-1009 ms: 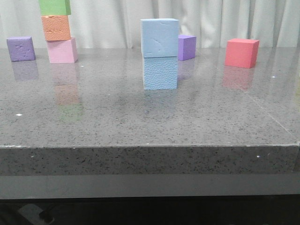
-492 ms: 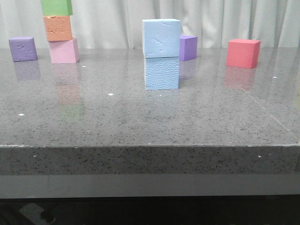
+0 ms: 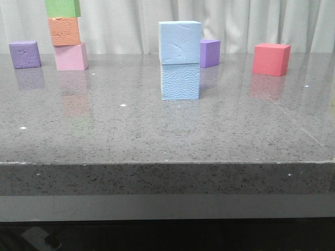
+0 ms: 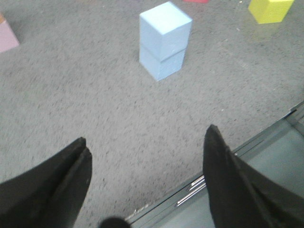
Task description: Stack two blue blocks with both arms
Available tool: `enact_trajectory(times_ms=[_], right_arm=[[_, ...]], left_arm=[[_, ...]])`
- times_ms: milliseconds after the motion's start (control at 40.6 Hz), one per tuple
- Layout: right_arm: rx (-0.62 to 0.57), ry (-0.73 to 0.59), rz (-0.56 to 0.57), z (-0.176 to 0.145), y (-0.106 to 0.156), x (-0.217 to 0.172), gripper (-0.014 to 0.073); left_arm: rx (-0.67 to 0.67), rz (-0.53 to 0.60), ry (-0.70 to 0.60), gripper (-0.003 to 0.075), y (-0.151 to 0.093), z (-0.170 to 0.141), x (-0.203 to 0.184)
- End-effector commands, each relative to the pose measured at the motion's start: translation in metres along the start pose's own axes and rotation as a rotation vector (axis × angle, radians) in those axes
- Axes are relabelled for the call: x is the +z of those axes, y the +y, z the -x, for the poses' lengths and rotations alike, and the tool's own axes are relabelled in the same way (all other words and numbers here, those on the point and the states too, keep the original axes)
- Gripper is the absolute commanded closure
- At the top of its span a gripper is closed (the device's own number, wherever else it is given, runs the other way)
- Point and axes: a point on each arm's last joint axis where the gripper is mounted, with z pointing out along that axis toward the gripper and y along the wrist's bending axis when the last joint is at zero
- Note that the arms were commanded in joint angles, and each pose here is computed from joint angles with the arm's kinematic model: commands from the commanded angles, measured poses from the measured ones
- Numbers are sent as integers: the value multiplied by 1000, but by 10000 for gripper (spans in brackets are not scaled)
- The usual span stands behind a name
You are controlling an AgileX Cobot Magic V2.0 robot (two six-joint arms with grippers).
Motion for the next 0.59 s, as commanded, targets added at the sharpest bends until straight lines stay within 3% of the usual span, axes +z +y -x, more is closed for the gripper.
enact_trajectory(times_ms=[0,172,443,566], right_arm=[[-35,-58,-35,9,-3,-6,44],[23,-18,-88,10,-8,-16,44],[36,-112,-83,4,-7,-46,44],[38,-151,-82,1,-7,-57,78]], left_arm=[[-45,28,-107,241,3,-8,-11],[-68,152,-83,241,15,-39,-23],[-70,147,-108,246,16,-58,-32],[-52,147,-104,312,16,-60,-30]])
